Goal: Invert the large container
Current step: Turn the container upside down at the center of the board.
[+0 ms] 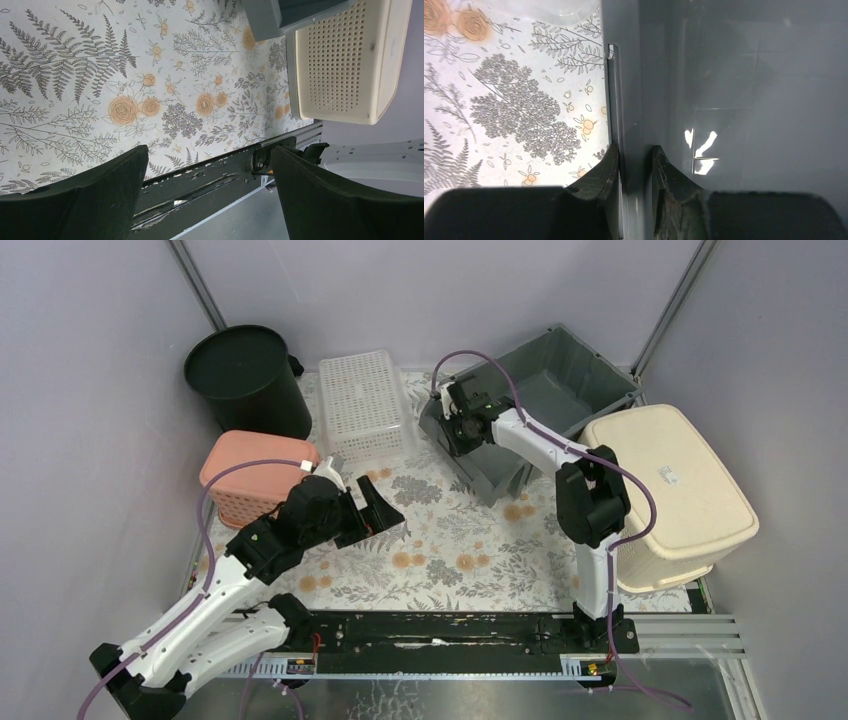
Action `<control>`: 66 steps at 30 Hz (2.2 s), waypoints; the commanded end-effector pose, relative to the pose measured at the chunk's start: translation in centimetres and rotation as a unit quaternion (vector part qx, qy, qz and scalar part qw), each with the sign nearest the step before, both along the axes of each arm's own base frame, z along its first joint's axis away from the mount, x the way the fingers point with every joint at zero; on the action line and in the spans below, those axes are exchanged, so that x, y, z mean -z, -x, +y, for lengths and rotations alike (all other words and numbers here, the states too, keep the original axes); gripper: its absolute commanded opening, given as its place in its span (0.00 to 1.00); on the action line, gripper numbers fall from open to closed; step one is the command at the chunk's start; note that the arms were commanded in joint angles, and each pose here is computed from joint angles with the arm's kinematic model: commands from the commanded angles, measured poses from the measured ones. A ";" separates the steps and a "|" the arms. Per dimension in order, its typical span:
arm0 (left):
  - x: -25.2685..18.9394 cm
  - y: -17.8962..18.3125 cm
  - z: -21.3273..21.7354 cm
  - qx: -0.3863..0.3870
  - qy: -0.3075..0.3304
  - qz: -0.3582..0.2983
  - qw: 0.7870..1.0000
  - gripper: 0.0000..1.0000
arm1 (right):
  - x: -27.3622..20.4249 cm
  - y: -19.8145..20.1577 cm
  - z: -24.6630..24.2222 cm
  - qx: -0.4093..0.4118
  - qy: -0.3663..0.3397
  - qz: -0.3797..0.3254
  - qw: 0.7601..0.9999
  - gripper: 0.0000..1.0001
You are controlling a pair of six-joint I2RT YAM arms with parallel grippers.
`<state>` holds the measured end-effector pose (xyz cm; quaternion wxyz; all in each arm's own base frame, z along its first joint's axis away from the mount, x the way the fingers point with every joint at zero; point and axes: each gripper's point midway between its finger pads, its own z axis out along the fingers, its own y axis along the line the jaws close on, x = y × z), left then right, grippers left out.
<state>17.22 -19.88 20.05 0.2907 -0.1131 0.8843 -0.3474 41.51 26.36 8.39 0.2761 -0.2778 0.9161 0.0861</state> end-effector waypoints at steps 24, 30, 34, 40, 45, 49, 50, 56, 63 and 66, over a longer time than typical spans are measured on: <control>-1.5 0.9 1.1 -0.015 0.030 -0.027 0.999 1.00 | -25.6 1.8 6.8 -0.052 -0.284 -0.057 0.956 0.00; -1.5 1.0 1.2 -0.014 0.029 -0.029 0.999 1.00 | -29.4 2.7 7.7 -0.068 -0.351 -0.051 0.932 0.00; -1.7 1.1 1.3 -0.014 0.029 -0.031 0.999 1.00 | -31.6 2.9 7.6 -0.070 -0.393 -0.049 0.916 0.00; -1.7 1.1 1.3 -0.014 0.031 -0.032 0.999 1.00 | -34.5 3.1 6.8 -0.066 -0.439 -0.046 0.895 0.00; -1.8 1.1 1.3 -0.013 0.032 -0.033 0.999 1.00 | -36.9 3.2 5.3 -0.056 -0.472 -0.045 0.878 0.00; -2.0 1.1 1.3 -0.013 0.033 -0.035 0.999 1.00 | -38.9 3.3 4.0 -0.048 -0.497 -0.049 0.865 0.00; -2.0 1.1 1.3 -0.013 0.032 -0.035 0.999 1.00 | -39.3 3.4 3.8 -0.047 -0.504 -0.048 0.861 0.00; -1.9 1.3 1.4 -0.013 0.035 -0.033 0.999 1.00 | -42.8 3.8 2.6 -0.055 -0.556 -0.050 0.828 0.00; -2.0 1.5 1.7 -0.018 0.036 -0.034 0.999 1.00 | -44.5 4.8 2.0 -0.058 -0.598 -0.027 0.799 0.00; -1.9 1.5 1.8 -0.019 0.035 -0.033 0.999 1.00 | -44.9 5.5 1.5 -0.055 -0.611 -0.022 0.789 0.00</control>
